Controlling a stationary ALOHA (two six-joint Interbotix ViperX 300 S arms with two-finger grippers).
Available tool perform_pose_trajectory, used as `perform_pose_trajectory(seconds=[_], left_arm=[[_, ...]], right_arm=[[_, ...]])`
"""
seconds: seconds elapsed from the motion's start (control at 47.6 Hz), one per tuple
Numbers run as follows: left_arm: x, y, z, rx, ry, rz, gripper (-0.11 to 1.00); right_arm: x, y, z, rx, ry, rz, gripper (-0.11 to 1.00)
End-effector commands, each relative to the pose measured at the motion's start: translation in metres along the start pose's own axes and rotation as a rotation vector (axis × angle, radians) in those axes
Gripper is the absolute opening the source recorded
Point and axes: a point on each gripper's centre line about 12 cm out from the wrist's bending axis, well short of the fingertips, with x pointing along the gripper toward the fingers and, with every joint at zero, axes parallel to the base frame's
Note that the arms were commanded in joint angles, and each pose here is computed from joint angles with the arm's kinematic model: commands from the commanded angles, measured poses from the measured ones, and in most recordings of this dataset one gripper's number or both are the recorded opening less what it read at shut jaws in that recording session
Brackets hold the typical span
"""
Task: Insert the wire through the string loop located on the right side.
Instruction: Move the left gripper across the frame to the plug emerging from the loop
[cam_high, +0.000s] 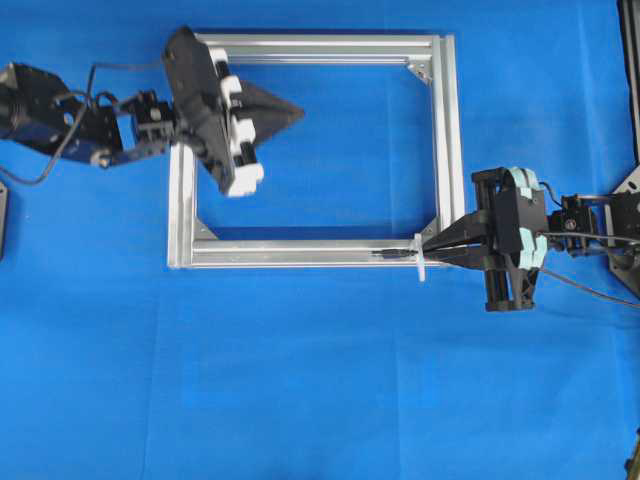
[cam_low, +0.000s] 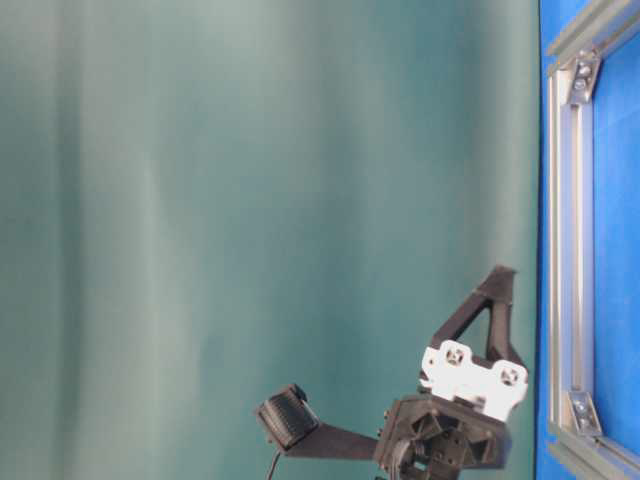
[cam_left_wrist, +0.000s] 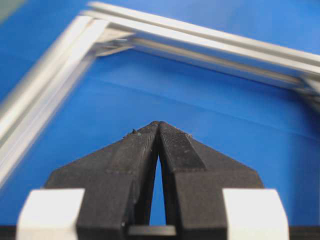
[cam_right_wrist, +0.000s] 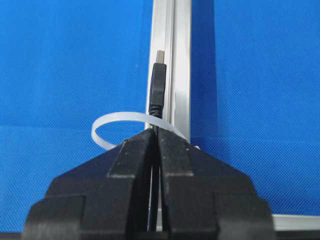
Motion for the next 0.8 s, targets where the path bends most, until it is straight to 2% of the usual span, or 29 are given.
perform_pose_trajectory(seconds=[0.0,0.147,0.336,0.525,0.777], left_arm=[[-0.003,-0.021,0.013,0.009,-0.041,-0.055,0.0],[-0.007,-0.051,0.009,0.022,-0.029,-0.132,0.0],[-0.013,-0.079,0.003,0.041,0.008,-0.203,0.0],[-0.016,-0.092,-0.002,0.053,0.042,-0.236,0.0],[-0.012,-0.095,0.003,0.051,0.029,-0.24,0.0]], right_arm=[[0.002,0.002,0.008,-0.001,-0.028,0.006,-0.04],[0.002,0.002,0.008,-0.001,-0.028,0.006,-0.04],[0.001,0.002,0.008,-0.001,-0.027,0.006,-0.04],[0.002,0.002,0.008,-0.002,-0.027,0.006,-0.04],[0.002,0.002,0.008,-0.002,-0.027,0.006,-0.04]])
